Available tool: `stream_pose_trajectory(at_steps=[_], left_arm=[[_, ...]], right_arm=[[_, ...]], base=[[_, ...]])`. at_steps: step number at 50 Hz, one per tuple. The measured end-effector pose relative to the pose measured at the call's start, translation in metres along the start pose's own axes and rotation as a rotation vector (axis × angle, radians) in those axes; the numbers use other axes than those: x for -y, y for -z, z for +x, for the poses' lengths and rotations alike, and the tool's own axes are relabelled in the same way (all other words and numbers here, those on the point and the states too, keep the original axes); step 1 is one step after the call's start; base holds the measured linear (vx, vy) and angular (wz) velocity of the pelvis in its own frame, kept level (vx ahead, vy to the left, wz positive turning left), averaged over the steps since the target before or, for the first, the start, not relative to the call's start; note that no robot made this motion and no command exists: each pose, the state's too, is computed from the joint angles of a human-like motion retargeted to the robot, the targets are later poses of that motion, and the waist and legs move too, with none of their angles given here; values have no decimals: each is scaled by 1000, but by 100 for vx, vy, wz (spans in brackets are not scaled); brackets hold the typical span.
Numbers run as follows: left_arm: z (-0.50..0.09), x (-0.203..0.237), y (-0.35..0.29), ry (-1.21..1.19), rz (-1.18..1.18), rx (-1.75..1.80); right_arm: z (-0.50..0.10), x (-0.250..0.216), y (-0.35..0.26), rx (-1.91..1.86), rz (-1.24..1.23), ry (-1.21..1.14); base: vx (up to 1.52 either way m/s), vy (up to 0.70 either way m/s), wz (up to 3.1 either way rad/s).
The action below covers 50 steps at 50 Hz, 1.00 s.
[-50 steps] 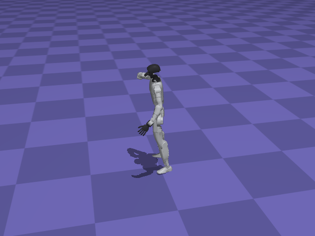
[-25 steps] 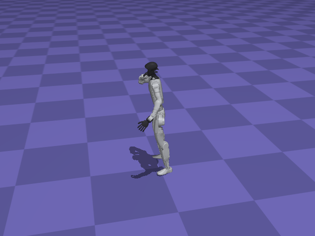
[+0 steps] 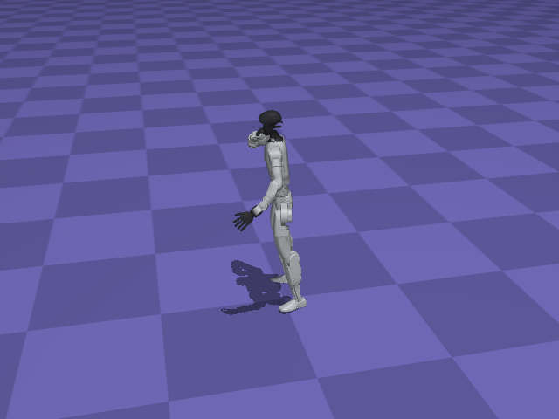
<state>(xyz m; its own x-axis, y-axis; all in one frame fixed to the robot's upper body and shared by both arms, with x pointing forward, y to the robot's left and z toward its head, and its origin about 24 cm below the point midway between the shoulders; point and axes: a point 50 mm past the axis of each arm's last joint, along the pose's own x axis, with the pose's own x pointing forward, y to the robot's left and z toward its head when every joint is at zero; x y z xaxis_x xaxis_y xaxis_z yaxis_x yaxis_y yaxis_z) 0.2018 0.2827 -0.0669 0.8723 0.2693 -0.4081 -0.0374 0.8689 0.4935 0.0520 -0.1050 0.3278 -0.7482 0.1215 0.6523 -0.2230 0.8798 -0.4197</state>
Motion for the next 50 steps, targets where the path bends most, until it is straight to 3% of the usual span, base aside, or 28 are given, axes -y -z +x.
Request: stream_pose_trajectory(at_steps=[8,22,31,50], left_arm=[[3,-16,3,-79,-37,-32],[-27,-25,63,-67,26,-272],[-45,-12,83,-9,8,-353],[-31,38,46,149,-39,-187]], right_arm=[[3,-3,2,9,14,-17],[26,-20,10,251,-110,-205],[33,-26,7,321,-37,-169],[19,-4,-3,192,-60,-95]], base=[[0,0,0],[1,3,-3],[0,0,0],[-1,-2,0]])
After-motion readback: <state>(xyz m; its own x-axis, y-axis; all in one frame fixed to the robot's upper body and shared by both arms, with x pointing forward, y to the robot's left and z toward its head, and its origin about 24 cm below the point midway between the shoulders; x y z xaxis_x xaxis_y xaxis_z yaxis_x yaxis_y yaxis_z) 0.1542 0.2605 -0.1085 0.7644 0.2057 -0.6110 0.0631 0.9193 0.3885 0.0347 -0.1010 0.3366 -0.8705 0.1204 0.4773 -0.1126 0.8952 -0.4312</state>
